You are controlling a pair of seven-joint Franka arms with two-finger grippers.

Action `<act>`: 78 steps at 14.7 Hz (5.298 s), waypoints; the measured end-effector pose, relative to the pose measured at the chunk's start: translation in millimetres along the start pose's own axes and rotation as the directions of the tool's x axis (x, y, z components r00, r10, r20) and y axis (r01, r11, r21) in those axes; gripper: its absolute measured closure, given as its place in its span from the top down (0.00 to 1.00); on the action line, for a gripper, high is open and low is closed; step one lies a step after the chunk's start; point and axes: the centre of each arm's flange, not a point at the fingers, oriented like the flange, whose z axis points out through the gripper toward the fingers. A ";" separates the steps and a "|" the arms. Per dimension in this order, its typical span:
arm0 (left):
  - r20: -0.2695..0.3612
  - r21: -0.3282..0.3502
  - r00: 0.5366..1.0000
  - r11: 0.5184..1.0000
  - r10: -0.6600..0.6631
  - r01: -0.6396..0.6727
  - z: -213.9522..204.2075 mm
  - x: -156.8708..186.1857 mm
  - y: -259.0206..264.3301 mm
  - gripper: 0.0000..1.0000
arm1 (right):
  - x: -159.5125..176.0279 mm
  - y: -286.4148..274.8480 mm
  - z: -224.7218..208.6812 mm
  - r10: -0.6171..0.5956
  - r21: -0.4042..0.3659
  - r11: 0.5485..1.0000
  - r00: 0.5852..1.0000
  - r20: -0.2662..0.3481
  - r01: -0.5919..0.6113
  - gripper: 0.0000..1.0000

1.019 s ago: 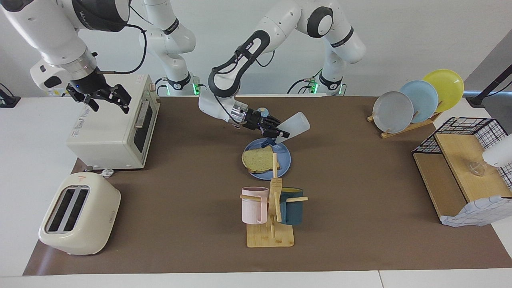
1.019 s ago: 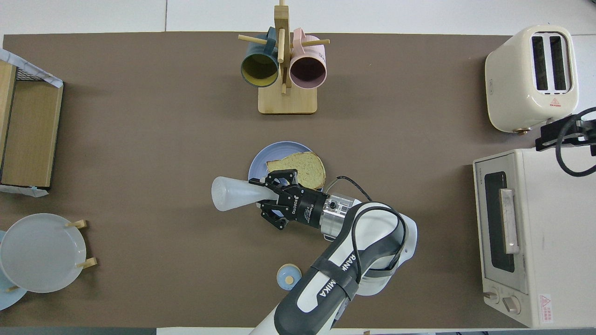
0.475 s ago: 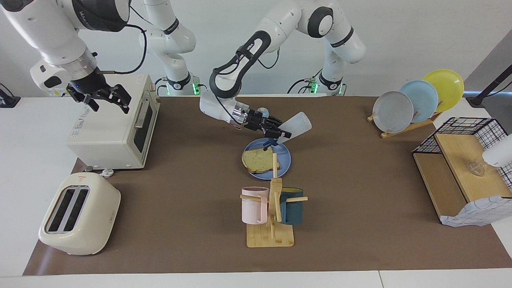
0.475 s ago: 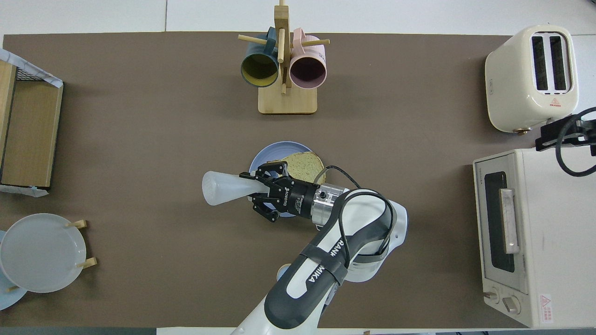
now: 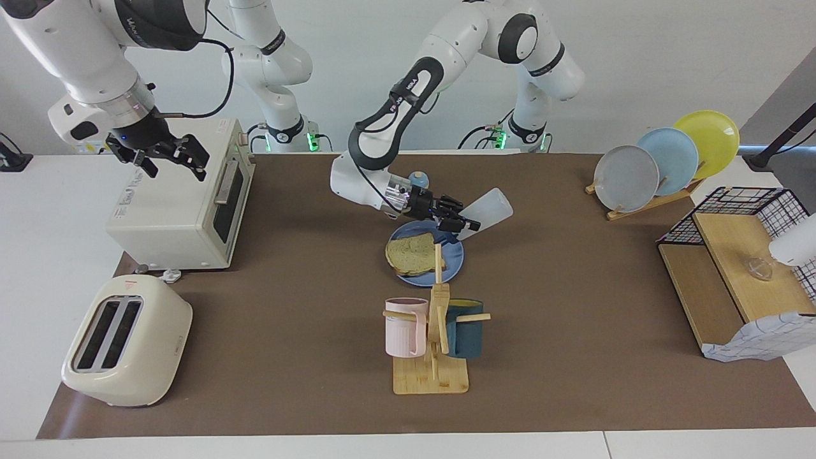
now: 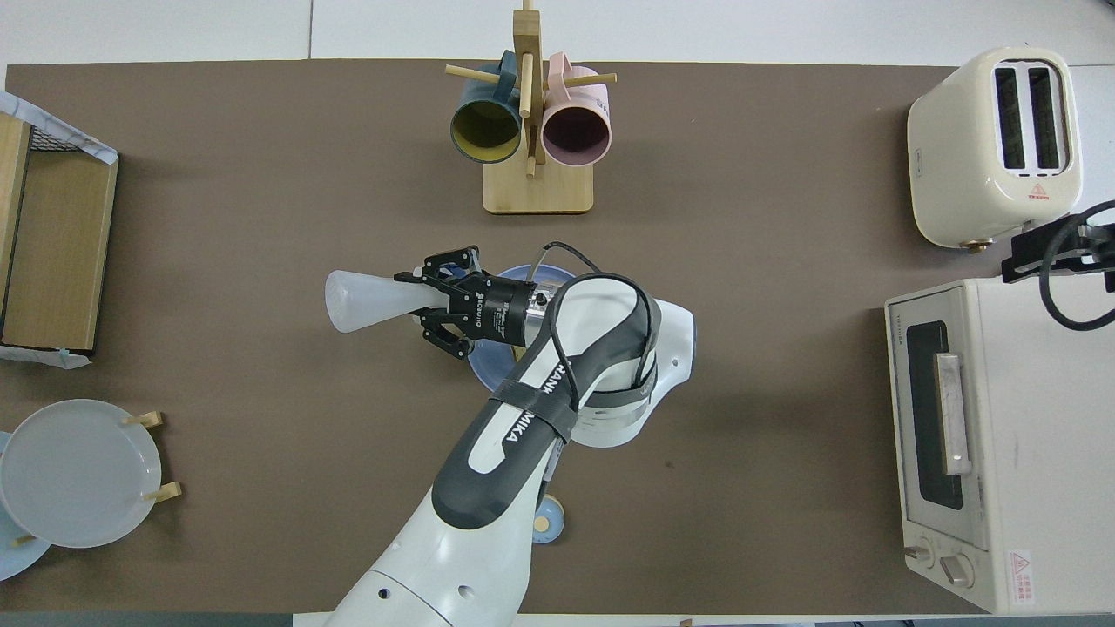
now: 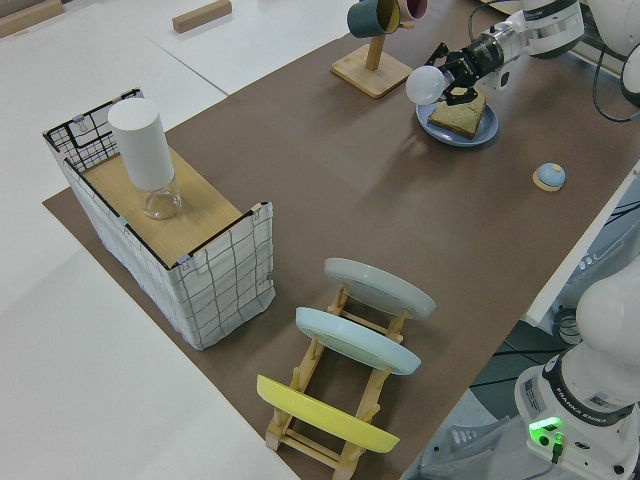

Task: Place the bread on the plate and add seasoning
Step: 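Shake the tilted bottle over the bread with the left gripper, then carry the bottle back toward its starting spot with the left gripper, then lower the bottle upright onto the table with the left gripper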

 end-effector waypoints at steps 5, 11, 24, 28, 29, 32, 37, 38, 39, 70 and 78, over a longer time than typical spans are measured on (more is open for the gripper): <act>-0.008 0.004 1.000 1.000 -0.002 0.002 2.8 2.7 -2.2 0.35 | 0.0 0.0 0.0 0.000 0.000 1.000 1.000 0.000 0.000 1.00; -0.051 0.038 0.999 0.999 0.014 -0.012 -70.3 -0.6 49.8 0.35 | 0.0 0.0 0.0 0.000 0.000 1.000 1.000 0.000 0.000 1.00; -0.185 -0.093 0.967 0.983 -0.174 0.159 -97.0 -100.5 4.6 0.35 | 0.0 0.0 0.0 0.000 0.000 1.000 1.000 0.000 0.000 1.00; -0.238 -0.182 0.936 0.959 -0.258 0.218 -81.9 -127.6 -22.2 0.35 | 0.0 0.0 0.0 0.000 0.000 1.000 1.000 0.000 0.000 1.00; -0.258 -0.213 0.923 0.948 -0.287 0.235 -75.3 -142.3 -34.1 0.35 | 0.0 0.0 0.0 0.000 0.000 1.000 1.000 0.000 0.000 1.00; -0.310 -0.320 0.871 0.905 -0.380 0.281 -46.1 -192.3 -70.5 0.35 | -0.1 0.0 -0.1 0.000 0.000 1.000 1.000 0.000 0.000 1.00; -0.360 -0.453 0.795 0.836 -0.489 0.309 -6.8 -236.9 -104.5 0.35 | -0.1 0.0 -0.2 0.000 0.000 1.000 1.000 0.000 0.000 1.00; -0.367 -0.485 0.776 0.817 -0.513 0.311 2.6 -244.8 -110.8 0.35 | -0.1 0.0 -0.2 0.000 0.000 1.000 1.000 0.000 0.000 1.00; -0.372 -0.518 0.755 0.796 -0.540 0.314 13.1 -254.2 -117.6 0.35 | -0.1 0.0 -0.2 0.000 0.000 1.000 1.000 0.000 0.000 1.00; -0.048 -0.979 -0.168 0.013 -0.985 0.204 251.6 -250.8 -111.4 0.35 | -0.2 0.0 -0.3 0.000 0.000 1.000 1.000 -0.001 0.000 1.00; -0.047 -0.973 -0.328 -0.031 -0.944 0.229 257.6 -168.6 -78.7 0.35 | -0.2 0.0 -0.3 0.000 0.000 1.000 1.000 -0.001 0.000 1.00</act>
